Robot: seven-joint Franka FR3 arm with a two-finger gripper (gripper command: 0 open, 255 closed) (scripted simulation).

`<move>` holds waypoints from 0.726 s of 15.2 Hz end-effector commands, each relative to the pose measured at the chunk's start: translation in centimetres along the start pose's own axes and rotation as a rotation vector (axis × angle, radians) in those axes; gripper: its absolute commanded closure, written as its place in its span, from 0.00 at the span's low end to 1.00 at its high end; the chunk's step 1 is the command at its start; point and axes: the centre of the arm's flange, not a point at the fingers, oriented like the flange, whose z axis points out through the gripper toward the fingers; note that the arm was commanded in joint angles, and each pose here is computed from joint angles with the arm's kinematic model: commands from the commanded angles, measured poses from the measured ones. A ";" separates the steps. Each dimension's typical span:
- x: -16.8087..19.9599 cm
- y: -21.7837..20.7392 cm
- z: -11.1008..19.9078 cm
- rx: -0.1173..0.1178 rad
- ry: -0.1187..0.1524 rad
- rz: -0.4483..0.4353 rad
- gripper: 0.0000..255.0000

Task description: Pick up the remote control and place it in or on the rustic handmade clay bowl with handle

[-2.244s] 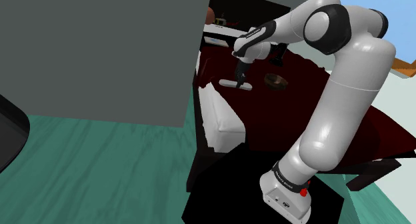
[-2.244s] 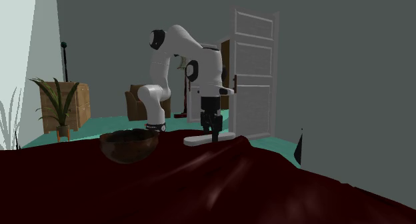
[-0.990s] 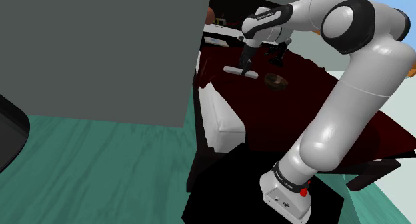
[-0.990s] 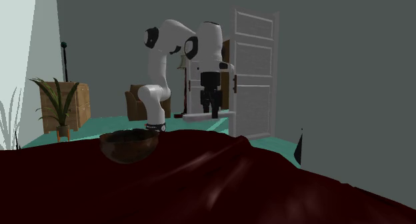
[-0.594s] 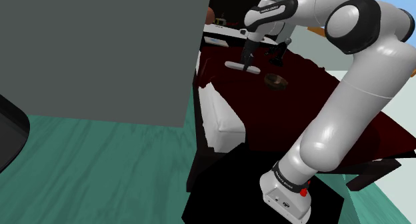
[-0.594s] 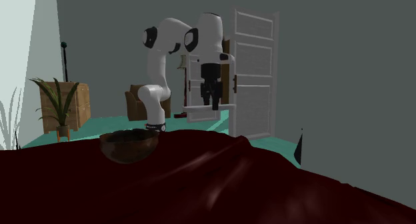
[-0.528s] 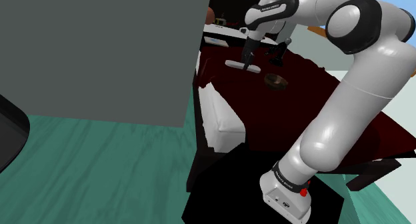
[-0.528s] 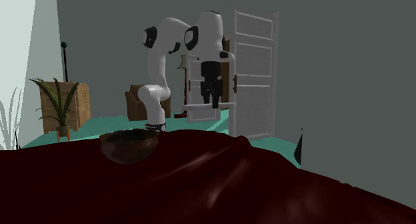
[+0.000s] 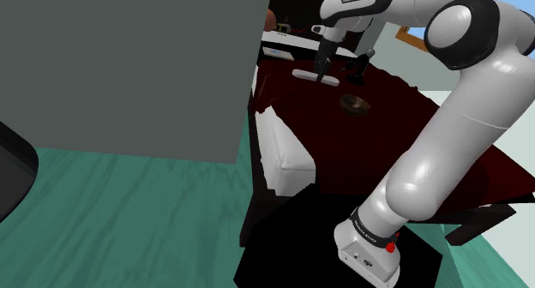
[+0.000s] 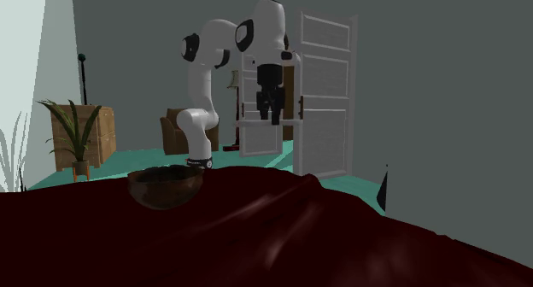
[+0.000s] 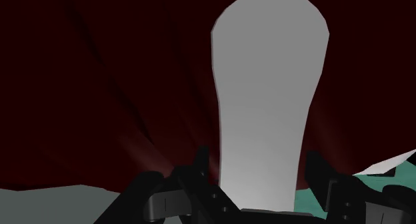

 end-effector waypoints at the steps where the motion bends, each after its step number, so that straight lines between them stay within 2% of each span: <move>1: -1.3 0.4 -0.4 0.000 0.000 0.000 1.00; 11: -14.3 2.7 -0.4 0.000 0.000 0.000 1.00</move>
